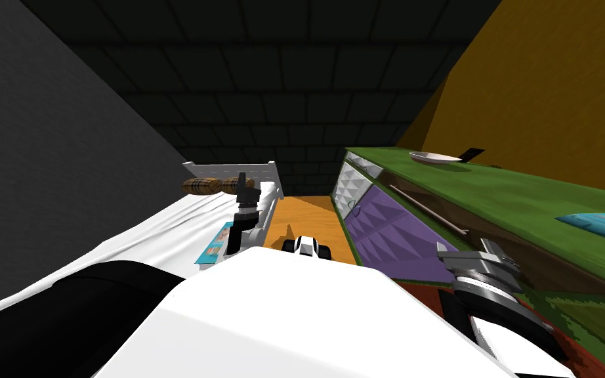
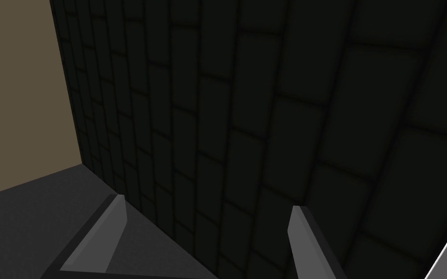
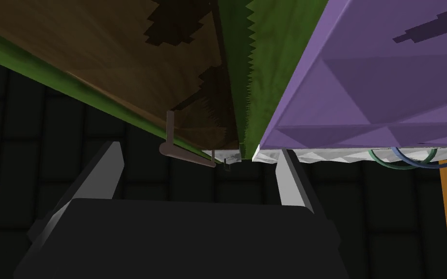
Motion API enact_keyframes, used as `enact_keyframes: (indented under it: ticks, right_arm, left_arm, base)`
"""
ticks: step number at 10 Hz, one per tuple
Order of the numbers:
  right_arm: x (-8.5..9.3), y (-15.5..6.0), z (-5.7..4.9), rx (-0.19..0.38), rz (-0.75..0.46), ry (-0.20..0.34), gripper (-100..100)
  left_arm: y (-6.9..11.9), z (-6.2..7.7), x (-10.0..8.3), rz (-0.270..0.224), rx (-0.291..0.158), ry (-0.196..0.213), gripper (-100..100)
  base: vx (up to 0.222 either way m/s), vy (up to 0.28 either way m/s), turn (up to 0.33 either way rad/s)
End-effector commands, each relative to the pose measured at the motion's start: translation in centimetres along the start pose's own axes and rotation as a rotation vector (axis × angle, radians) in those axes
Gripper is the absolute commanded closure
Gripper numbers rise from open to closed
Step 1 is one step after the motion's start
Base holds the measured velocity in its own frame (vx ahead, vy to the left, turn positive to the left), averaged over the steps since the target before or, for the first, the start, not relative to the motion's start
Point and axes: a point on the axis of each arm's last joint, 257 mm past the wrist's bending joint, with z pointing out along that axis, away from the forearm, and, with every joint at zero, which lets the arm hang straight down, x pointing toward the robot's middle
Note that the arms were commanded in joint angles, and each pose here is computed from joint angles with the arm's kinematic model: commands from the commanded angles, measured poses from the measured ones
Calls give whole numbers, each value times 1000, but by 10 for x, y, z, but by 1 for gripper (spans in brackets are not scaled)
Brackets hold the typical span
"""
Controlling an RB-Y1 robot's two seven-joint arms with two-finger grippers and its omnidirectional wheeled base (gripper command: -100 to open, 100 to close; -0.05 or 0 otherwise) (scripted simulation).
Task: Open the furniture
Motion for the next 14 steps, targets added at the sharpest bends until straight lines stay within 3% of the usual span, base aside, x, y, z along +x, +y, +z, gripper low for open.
enact_keyframes:
  ticks: [1, 2, 3, 4, 6, 7, 8, 10, 12, 13, 14]
  right_arm:
    - [5, -7, 1, 17, -65, 9, -100]
    - [9, -13, 1, 30, -119, 13, -100]
    - [6, -10, 1, 22, -85, 10, -100]
    - [-3, 4, 16, 9, -35, -3, -100]
    - [-10, 15, 30, 6, -17, -12, -100]
    - [2, 26, 30, -14, -26, 11, -100]
    - [-14, 35, 44, -23, 16, -12, -100]
    - [-18, 46, 58, -31, 30, -15, -100]
    - [-2, 61, 59, -56, 18, 18, -100]
    - [-13, 65, 75, -59, 48, 3, -100]
    - [-18, 76, 82, -75, 47, -3, -100]
  left_arm:
    - [0, 0, 0, 0, 0, 0, 0]
    - [0, 0, 0, 0, 0, 0, 0]
    - [0, 0, 0, 0, 0, 0, 0]
    - [0, 0, 0, 0, 0, 0, 0]
    - [0, 0, 0, 0, 0, 0, 0]
    - [0, 0, 0, 0, 0, 0, 0]
    - [0, 0, 0, 0, 0, 0, 0]
    - [0, 0, 0, 0, 0, 0, 0]
    - [0, 0, 0, 0, 0, 0, 0]
    - [0, 0, 0, 0, 0, 0, 0]
    - [0, 0, 0, 0, 0, 0, 0]
  base:
    - [24, 13, 32]
    - [38, 16, 71]
    - [20, 7, 15]
    - [-164, -17, 240]
    - [-154, 7, 88]
    - [-23, 5, -29]
    - [-136, -3, 288]
    - [-128, 9, 64]
    - [-4, 7, -12]
    - [-133, 14, 251]
    - [-178, 2, 171]
